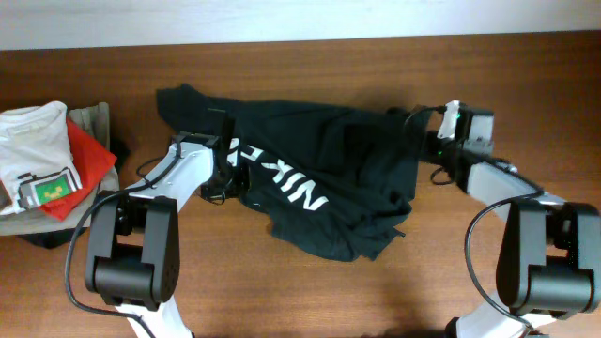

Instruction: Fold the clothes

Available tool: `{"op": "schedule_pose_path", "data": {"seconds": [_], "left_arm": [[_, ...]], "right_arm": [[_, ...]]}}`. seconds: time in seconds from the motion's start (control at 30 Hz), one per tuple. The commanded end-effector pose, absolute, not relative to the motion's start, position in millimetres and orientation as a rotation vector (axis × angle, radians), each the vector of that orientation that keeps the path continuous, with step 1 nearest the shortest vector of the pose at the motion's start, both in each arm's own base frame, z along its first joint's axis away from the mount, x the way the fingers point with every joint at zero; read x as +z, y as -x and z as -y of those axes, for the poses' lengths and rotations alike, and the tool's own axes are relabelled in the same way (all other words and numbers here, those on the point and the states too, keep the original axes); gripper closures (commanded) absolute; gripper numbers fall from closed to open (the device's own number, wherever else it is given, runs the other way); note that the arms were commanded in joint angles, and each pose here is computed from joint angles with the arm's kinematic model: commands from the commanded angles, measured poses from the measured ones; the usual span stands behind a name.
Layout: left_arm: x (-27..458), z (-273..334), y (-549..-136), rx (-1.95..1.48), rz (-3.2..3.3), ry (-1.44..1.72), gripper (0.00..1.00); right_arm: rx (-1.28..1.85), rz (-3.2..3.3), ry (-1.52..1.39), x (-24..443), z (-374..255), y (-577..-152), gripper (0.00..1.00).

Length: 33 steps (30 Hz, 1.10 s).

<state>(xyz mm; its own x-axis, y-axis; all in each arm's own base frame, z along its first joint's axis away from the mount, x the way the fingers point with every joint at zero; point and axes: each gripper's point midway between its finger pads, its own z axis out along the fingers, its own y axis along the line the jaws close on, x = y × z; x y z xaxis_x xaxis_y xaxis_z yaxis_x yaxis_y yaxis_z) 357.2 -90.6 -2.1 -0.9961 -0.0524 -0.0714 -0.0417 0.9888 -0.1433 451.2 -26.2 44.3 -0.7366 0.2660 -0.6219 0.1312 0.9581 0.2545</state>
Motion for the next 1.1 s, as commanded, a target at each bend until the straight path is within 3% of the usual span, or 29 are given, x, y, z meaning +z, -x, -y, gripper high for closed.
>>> {"op": "schedule_pose_path", "data": {"seconds": [0.0,0.07,0.1,0.13,0.17,0.2,0.33,0.4,0.53,0.63,0.83,0.93,0.97,1.03,1.07], "left_arm": [[-26,68,-359,-0.052,-3.079,0.101,1.00],[-24,51,-376,-0.001,-3.013,0.147,1.00],[-20,46,-392,-0.017,-2.952,0.171,1.00],[-12,46,-417,-0.039,-2.858,0.177,1.00],[-5,46,-432,-0.048,-2.801,0.163,1.00],[7,36,-452,0.009,-2.723,0.185,1.00],[93,-40,-517,0.230,-2.492,0.286,0.99],[98,-42,-507,0.064,-2.582,0.302,0.01],[66,8,-381,-0.253,-3.133,0.327,0.01],[60,15,-349,-0.308,-3.252,0.379,0.01],[2,55,-346,-0.563,-3.161,0.307,0.04],[-13,63,-352,-0.446,-3.132,0.198,0.10],[-14,61,-354,-0.416,-3.124,0.191,0.24],[-14,60,-358,-0.411,-3.110,0.193,0.62],[-15,54,-358,-0.371,-3.111,0.201,0.75]], "right_arm": [[-0.071,-2.247,-0.454,122,112,-480,0.96],[-0.159,-2.071,-0.510,188,153,-503,0.96],[-0.158,-1.958,-0.493,224,160,-518,0.91],[-0.158,-1.838,-0.471,262,163,-530,0.45],[-0.159,-1.841,-0.471,263,164,-530,0.29],[-0.171,-1.931,-0.495,241,165,-520,0.20],[-0.199,-2.562,-0.653,123,152,-414,0.13],[-0.068,-2.755,-0.665,101,125,-378,0.12],[0.413,-2.865,-0.663,85,61,-355,0.09],[0.425,-2.886,-0.749,61,57,-342,0.10],[0.368,-2.888,-0.796,45,60,-336,0.30],[0.362,-2.877,-0.787,45,57,-340,0.35],[0.334,-2.876,-0.818,44,58,-339,0.35],[0.249,-2.878,-0.859,42,61,-338,0.35],[0.206,-2.873,-0.889,41,65,-337,0.35]]}}
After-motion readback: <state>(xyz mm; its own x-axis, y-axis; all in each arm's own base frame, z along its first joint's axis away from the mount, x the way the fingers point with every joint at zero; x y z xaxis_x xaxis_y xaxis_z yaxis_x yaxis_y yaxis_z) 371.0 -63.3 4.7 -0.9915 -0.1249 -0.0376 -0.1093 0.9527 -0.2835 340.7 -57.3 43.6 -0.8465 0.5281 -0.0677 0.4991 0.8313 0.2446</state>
